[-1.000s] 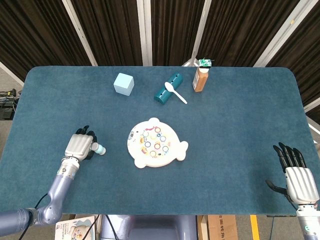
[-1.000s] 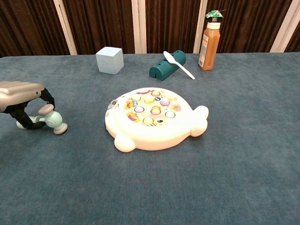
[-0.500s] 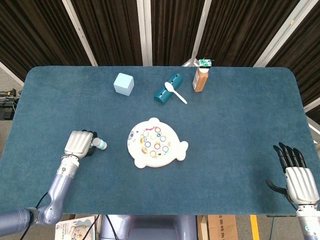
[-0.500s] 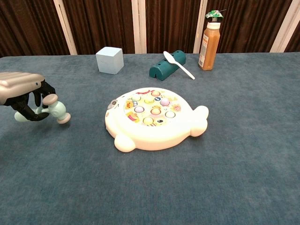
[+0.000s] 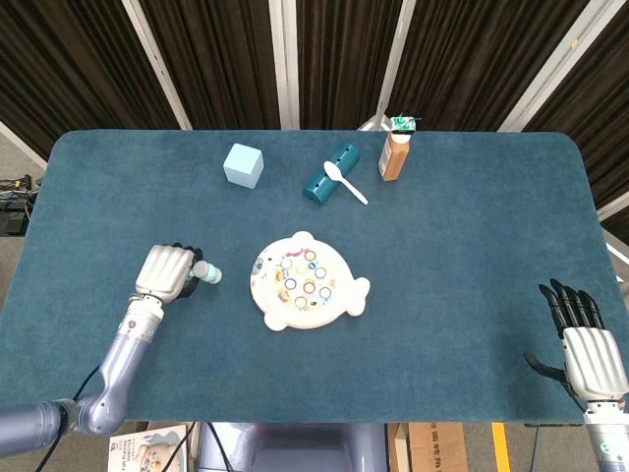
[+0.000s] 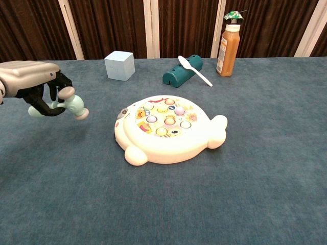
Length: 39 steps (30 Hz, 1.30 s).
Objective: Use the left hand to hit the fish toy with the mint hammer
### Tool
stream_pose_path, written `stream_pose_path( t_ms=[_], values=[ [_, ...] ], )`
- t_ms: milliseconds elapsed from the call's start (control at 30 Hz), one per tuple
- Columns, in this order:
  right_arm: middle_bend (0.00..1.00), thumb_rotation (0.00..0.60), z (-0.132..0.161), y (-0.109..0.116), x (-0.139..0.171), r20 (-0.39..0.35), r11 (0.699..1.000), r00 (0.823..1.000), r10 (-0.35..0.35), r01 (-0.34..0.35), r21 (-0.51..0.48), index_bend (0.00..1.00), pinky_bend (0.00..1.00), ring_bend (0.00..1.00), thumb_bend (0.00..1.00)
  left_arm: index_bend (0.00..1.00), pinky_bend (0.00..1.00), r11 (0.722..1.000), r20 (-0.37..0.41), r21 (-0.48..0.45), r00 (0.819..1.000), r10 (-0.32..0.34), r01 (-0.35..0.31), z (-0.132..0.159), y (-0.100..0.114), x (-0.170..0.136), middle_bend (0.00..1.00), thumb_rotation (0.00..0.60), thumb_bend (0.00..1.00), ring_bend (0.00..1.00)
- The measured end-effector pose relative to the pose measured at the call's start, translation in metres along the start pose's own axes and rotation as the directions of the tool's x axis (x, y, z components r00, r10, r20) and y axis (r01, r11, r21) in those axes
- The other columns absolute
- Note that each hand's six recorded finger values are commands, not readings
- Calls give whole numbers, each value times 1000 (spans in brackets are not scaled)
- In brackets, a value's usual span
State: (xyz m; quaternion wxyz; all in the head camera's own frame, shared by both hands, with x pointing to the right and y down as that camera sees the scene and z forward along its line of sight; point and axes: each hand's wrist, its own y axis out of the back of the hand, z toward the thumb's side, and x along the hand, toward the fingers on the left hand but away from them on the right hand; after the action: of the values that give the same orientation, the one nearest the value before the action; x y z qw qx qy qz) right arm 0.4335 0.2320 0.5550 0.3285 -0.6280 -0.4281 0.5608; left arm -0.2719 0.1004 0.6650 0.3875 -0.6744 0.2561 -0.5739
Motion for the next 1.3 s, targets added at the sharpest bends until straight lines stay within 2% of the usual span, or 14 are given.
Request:
stream_pose_path(
  t_ms=[467, 600, 900, 1300],
  values=[
    [0, 600, -1, 0, -2, 16, 1000, 1000, 4, -4, -21, 0, 0, 0, 186, 625, 498, 1000, 141, 8, 990, 28, -29, 61, 50, 34, 519, 600, 667, 408],
    [0, 600, -2, 0, -3, 21, 1000, 1000, 5, -4, -28, 0, 0, 0, 186, 624, 498, 1000, 161, 5, 986, 29, -31, 78, 58, 43, 519, 600, 667, 408],
    [0, 600, -2, 0, -3, 27, 999, 1000, 11, -10, -46, 0, 0, 0, 186, 622, 498, 999, 170, 31, 985, 11, -17, 106, 61, 62, 519, 600, 669, 408],
    [0, 600, -3, 0, -4, 30, 999, 999, 12, -11, -52, 0, 0, 0, 186, 622, 498, 998, 165, 56, 986, -21, 11, 118, 52, 74, 520, 600, 669, 408]
  ],
)
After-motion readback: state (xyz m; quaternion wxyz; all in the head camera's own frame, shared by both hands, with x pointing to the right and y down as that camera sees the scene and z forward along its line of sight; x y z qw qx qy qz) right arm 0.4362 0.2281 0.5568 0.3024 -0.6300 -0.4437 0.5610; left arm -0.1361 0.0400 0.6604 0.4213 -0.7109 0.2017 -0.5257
